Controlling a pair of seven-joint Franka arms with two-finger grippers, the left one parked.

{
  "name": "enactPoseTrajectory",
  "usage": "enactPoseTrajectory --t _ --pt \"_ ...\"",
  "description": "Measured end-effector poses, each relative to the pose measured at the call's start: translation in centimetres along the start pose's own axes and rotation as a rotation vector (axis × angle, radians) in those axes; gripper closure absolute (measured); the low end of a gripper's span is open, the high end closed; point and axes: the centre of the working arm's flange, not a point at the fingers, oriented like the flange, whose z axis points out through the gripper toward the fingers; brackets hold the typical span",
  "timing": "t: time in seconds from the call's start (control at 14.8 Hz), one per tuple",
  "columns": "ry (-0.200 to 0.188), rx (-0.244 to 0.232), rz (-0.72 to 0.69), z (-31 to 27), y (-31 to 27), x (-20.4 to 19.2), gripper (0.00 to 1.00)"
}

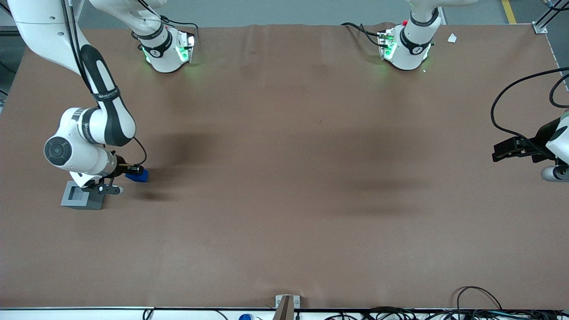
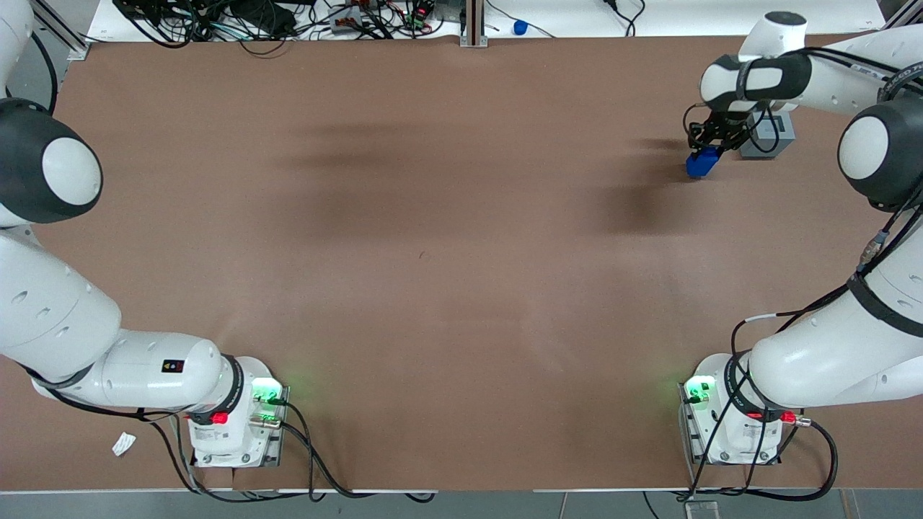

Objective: Insert blue part into gray base with right arm
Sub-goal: 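Carry the blue block over the gray base's opening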

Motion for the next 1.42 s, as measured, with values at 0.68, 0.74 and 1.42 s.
enactPoseTrajectory --t 0.68,0.74,1.42 --pt "0.019 0.018 0.018 -10.4 5.9 3.4 0.49" --pt "0.032 0.02 0.027 -11.3 7.1 3.7 0.49" --pt "0.017 0.023 -0.007 -9.5 14.3 6.3 0.49"
